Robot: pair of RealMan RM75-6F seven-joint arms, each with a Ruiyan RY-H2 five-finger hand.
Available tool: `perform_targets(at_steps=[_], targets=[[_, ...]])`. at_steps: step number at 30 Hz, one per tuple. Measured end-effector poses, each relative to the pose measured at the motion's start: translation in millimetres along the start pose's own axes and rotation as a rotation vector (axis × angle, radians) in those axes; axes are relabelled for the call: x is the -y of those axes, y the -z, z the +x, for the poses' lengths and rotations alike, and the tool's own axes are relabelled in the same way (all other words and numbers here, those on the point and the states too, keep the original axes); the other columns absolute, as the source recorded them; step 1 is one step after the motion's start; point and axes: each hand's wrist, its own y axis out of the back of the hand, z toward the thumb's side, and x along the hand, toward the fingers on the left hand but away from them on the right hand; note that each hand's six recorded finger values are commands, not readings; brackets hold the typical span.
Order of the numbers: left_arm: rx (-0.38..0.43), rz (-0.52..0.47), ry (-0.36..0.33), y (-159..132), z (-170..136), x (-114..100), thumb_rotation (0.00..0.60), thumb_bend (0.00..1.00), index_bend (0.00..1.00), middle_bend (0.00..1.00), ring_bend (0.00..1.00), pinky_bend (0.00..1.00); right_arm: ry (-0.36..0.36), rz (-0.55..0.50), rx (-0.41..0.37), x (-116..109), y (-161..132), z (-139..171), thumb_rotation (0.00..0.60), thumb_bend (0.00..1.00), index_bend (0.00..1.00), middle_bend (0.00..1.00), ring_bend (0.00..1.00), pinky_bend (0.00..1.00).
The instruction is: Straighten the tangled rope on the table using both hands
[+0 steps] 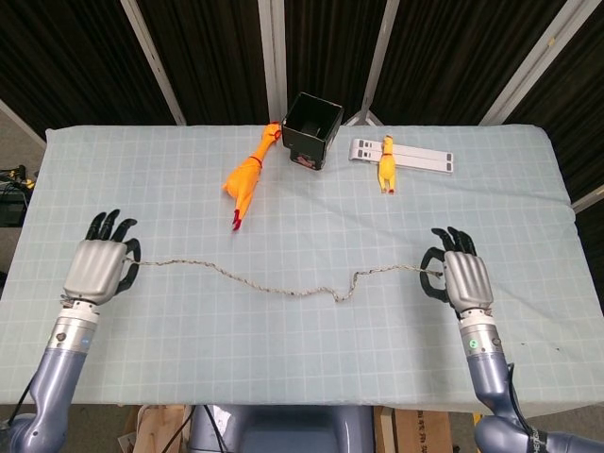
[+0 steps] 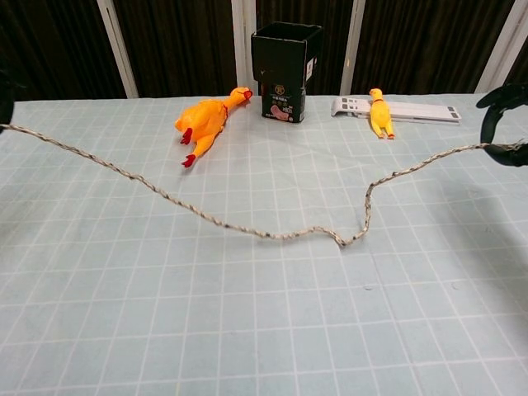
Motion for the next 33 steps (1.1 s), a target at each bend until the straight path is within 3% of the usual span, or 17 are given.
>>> perform_targets(at_steps=[8, 17, 33], targets=[[-0.060, -0.034, 0.024, 43.9, -13.8, 5.5, 0.600, 0.58, 0.62, 0.16, 0.00, 0.00, 0.008, 0.031, 0.037, -2.3, 18.0, 0.6, 0.600, 0.47, 0.64, 0.17, 0.00, 0.00], [-0.094, -0.019, 0.054, 69.9, -25.1, 19.5, 0.600, 0.58, 0.62, 0.16, 0.00, 0.00, -0.002, 0.045, 0.081, 3.9, 37.8, 1.6, 0.600, 0.47, 0.64, 0.17, 0.00, 0.00], [-0.115, -0.007, 0.107, 78.0, -33.2, 53.5, 0.600, 0.58, 0.62, 0.17, 0.00, 0.00, -0.025, 0.055, 0.131, 17.8, 59.7, 0.7, 0.600, 0.47, 0.64, 0.17, 0.00, 0.00]])
